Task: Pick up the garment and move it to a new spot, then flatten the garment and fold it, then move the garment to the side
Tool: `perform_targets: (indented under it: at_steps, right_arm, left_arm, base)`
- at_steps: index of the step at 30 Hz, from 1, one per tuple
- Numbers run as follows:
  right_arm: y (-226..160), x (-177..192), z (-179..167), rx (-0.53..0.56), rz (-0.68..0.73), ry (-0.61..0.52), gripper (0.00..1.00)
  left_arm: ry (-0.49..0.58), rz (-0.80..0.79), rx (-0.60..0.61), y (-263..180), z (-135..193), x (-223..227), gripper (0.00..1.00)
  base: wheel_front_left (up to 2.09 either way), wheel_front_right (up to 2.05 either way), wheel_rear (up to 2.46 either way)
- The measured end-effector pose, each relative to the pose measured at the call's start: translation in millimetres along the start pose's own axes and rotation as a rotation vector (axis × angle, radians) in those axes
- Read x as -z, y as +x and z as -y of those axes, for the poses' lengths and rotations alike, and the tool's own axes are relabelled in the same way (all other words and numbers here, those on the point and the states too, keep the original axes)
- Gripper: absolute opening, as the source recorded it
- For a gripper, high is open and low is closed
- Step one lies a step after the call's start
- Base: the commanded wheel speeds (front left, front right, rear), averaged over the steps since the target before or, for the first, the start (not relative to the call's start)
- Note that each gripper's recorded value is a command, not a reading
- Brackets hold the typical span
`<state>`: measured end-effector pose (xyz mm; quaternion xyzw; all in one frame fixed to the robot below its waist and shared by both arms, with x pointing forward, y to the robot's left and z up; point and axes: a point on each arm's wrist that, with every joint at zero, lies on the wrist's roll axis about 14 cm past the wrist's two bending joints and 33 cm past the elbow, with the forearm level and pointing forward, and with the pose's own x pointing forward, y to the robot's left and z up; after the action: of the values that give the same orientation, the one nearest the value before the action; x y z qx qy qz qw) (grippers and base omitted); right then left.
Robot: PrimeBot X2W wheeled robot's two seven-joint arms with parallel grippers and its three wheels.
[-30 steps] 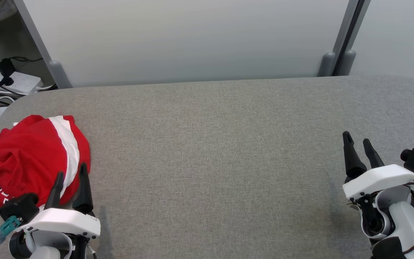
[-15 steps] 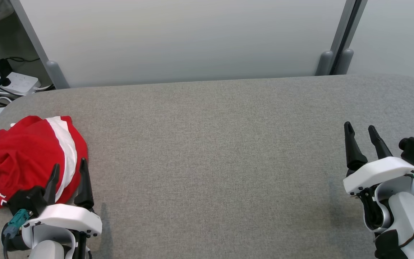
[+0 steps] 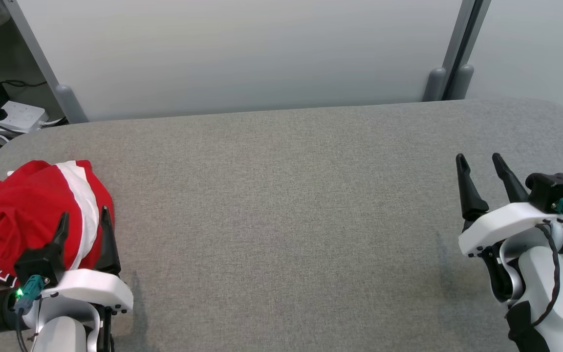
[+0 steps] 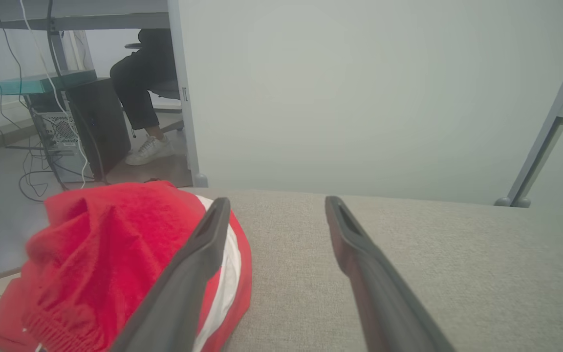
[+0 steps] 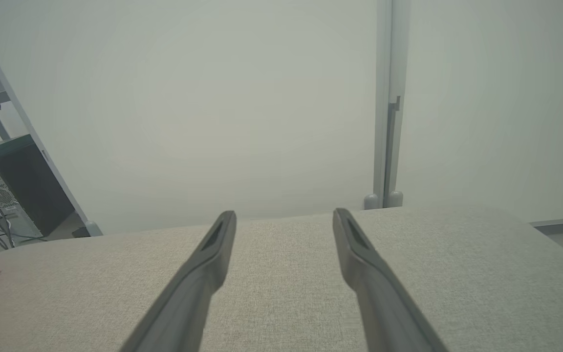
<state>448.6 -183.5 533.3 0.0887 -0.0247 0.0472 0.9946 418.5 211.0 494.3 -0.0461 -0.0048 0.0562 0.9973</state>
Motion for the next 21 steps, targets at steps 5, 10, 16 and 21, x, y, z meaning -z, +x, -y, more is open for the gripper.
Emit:
perform_targets:
  at_steps: [5, 10, 16, 21]
  right_arm:
    - [1.5, -6.2, 3.9, 0.001, 0.016, -0.036, 1.0]
    - [0.4, -8.6, 8.8, 0.017, 0.023, -0.031, 1.0]
    - [0.5, -9.3, 10.0, 0.021, 0.024, -0.038, 1.0]
    - [2.2, -8.3, 6.5, 0.012, 0.023, -0.037, 1.0]
  left_arm:
    - [0.031, -0.002, -0.009, -0.5, -3.1, 1.4, 1.0]
    - [0.029, -0.008, -0.018, -0.7, -4.1, 3.3, 1.0]
    - [0.025, -0.011, -0.022, -1.3, -4.3, 4.3, 1.0]
    - [0.015, -0.009, -0.033, -2.6, -5.9, 3.7, 1.0]
  base:
    - [0.0, 0.0, 0.0]
    - [0.0, 0.0, 0.0]
    - [0.0, 0.0, 0.0]
    - [0.0, 0.0, 0.0]
